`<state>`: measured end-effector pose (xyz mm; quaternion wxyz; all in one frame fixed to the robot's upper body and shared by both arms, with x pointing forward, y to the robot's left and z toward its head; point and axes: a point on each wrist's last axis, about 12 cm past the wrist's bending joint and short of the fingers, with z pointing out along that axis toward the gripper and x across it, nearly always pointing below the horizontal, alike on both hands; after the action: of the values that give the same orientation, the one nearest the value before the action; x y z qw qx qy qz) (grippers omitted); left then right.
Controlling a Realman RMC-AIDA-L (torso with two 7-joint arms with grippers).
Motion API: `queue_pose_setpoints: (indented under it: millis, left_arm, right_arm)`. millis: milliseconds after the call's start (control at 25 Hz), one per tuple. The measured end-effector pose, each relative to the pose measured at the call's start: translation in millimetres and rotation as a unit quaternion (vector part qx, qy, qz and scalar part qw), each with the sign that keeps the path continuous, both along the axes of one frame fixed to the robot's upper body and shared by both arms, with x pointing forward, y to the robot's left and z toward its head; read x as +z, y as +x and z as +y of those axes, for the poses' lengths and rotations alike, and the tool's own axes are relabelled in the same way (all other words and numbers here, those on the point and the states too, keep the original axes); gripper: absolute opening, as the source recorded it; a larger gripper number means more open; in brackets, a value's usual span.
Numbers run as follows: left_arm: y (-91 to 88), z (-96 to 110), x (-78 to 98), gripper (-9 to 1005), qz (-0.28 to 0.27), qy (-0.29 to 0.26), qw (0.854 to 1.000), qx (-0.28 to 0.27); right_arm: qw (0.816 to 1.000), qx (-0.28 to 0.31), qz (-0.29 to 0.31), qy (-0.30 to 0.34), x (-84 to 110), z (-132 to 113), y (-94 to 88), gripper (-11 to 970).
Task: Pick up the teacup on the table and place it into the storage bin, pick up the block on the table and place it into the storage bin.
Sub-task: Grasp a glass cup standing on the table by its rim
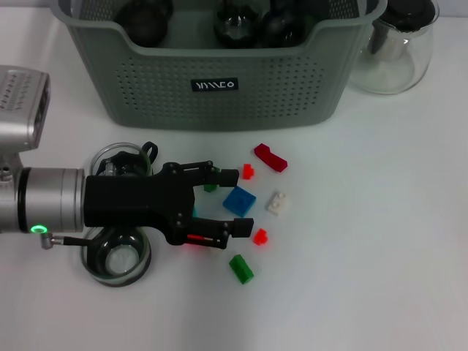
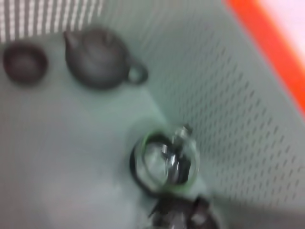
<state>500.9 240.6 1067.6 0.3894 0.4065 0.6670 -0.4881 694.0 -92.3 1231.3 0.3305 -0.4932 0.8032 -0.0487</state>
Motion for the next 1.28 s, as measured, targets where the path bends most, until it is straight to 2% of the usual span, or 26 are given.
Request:
queue_pose_setpoints:
  millis: [80,320,440,560,760,920,1080,1280]
  left_arm:
    - [-0.4,0,0.1,777,0.0,-0.001,1.0,0.0]
    - [-1.1,2,1.6,776,0.0,-0.006,1.0,-0.002]
    - [-1.5,3,2.4,775,0.0,-0.007,1.0,-0.003]
    - [-1.6,5,3.4,774,0.001,-0.007,1.0,-0.003]
    - [-1.4,16,9.9,772,-0.005,-0.017,1.0,0.003]
    - [-0.2,31,17.0,771,-0.016,-0.02,1.0,0.018]
    - [-0.6,47,22.8,770,-0.025,-0.003,0.999,0.037]
    - [0.9,72,34.3,769,-0.024,0.048,0.996,0.068]
  right_arm:
    - [0.999,0.006,-0.011,0.029,14.4,1,-3.5,525]
    - [0.989,0.034,-0.042,0.137,57.0,-5,-24.3,695]
    - [0.978,0.052,-0.048,0.196,69.9,-17,-38.1,754]
    - [0.959,0.087,-0.038,0.268,75.6,-36,-57.3,813]
    - [0.92,0.166,0.006,0.356,68.8,-72,-89.7,911]
    - [0.895,0.21,0.031,0.392,59.6,-106,-112.3,934]
    - [0.894,0.231,0.061,0.378,41.6,-130,-130.5,935]
    - [0.901,0.224,0.144,0.343,11.5,-146,-143.2,935]
